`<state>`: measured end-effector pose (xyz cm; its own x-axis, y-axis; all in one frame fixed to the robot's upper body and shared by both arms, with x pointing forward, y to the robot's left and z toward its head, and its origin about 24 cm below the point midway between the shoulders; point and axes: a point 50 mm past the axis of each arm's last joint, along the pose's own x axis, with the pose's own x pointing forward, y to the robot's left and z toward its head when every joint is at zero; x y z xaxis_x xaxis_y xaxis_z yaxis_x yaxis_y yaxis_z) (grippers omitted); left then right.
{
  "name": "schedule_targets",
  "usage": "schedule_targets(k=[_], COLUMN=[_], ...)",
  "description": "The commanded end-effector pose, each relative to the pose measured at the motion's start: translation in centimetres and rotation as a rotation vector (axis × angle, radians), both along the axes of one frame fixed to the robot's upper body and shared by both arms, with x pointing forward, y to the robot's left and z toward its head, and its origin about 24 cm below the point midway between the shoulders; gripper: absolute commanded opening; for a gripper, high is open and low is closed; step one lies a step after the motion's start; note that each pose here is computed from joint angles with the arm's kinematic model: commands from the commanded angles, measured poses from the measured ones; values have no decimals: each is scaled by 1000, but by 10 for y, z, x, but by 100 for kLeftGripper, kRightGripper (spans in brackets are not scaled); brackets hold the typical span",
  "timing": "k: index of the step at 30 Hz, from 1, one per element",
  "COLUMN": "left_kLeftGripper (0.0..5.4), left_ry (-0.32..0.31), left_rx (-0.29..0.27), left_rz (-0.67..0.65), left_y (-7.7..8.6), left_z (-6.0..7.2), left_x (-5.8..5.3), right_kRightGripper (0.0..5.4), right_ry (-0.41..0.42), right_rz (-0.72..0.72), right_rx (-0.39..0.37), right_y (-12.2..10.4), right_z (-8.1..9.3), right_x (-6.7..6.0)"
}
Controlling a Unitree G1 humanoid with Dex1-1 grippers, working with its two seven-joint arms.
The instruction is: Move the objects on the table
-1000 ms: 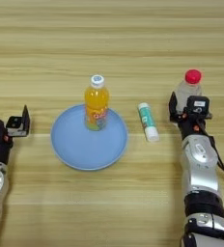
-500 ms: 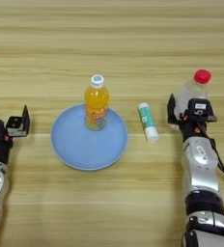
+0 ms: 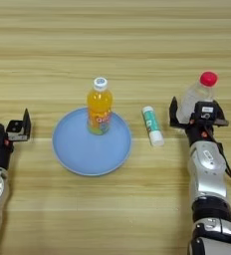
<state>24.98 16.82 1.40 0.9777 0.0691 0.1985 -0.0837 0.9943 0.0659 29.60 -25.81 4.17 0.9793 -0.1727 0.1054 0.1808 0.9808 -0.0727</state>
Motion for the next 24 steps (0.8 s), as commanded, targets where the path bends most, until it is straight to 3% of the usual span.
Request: schedule_targets(k=[1, 8, 17, 24], left_kLeftGripper=[540, 540, 540, 540], left_ry=[7, 9, 12, 75], left_rx=[10, 12, 11, 18], left_rz=[1, 2, 1, -15], left_y=[0, 1, 2, -1], left_z=[-1, -1, -2, -11], left_x=[1, 2, 3, 5], right_kRightGripper=[538, 538, 538, 538], right_ry=[19, 75, 161, 159], right_rz=[-24, -8, 41, 47], right_rx=[10, 27, 10, 12], right_y=[-4, -3, 1, 1], right_z=[2, -1, -4, 0], right_x=[-2, -8, -27, -29])
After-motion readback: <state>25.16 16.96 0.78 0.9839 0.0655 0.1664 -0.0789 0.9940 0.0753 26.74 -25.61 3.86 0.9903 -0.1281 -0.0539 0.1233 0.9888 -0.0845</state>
